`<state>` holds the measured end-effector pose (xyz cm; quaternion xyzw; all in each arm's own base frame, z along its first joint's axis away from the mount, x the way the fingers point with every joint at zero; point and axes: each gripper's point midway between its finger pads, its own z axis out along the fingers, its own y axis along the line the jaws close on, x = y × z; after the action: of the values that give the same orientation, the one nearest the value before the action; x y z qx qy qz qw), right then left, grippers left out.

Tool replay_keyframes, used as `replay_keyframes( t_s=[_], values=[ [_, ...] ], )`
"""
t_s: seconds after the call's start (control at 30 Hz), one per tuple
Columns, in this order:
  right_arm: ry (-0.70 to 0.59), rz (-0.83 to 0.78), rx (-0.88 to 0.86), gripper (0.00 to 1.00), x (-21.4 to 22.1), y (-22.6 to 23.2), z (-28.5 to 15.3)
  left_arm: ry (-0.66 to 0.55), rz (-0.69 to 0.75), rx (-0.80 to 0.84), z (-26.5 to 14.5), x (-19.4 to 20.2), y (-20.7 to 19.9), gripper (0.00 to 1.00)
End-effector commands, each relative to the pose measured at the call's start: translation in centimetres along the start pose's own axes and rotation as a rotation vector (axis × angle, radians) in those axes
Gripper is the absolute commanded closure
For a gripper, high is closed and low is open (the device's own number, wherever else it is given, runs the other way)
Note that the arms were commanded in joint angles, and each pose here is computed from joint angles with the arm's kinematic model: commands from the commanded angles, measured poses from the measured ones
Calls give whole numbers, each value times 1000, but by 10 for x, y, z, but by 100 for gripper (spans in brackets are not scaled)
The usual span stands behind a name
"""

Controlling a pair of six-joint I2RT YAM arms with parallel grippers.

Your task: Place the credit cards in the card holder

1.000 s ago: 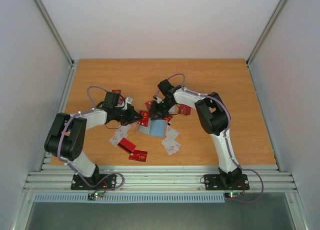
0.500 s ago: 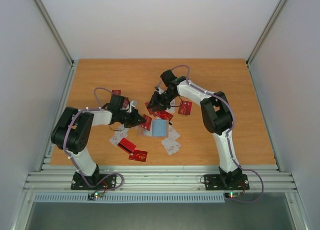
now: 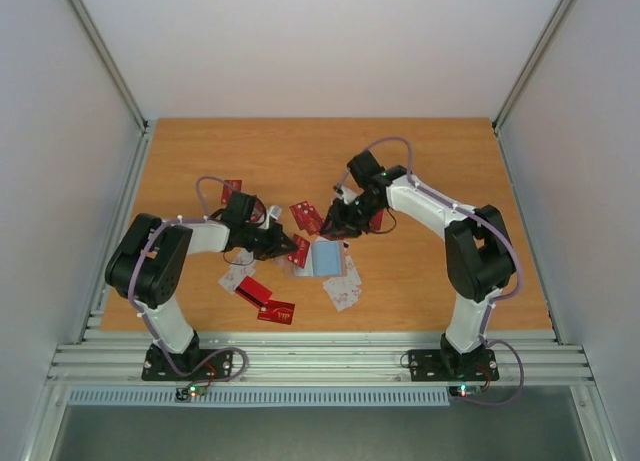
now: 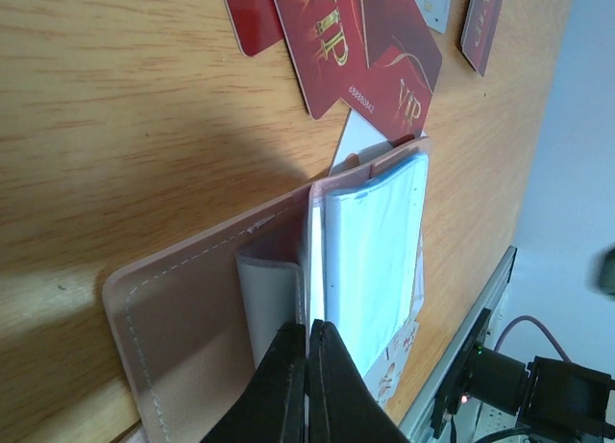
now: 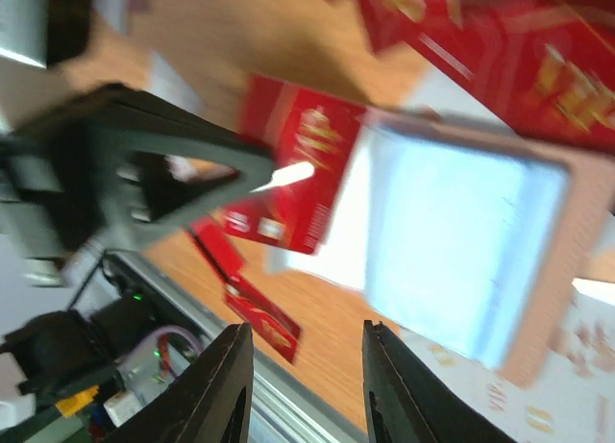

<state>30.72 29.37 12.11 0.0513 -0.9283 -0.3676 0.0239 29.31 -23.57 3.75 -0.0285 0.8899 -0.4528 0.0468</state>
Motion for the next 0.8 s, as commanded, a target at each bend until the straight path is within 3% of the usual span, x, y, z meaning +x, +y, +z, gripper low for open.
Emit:
replay_keyframes(
  t_s=[0.0,0.77],
  values=[
    [24,-11,40,67,21,-33,11,-9,51,32,-3,-1,-13,100],
    [68,19,187,75,32,-104,52,119,58,24,2,20,-25,100]
  ],
)
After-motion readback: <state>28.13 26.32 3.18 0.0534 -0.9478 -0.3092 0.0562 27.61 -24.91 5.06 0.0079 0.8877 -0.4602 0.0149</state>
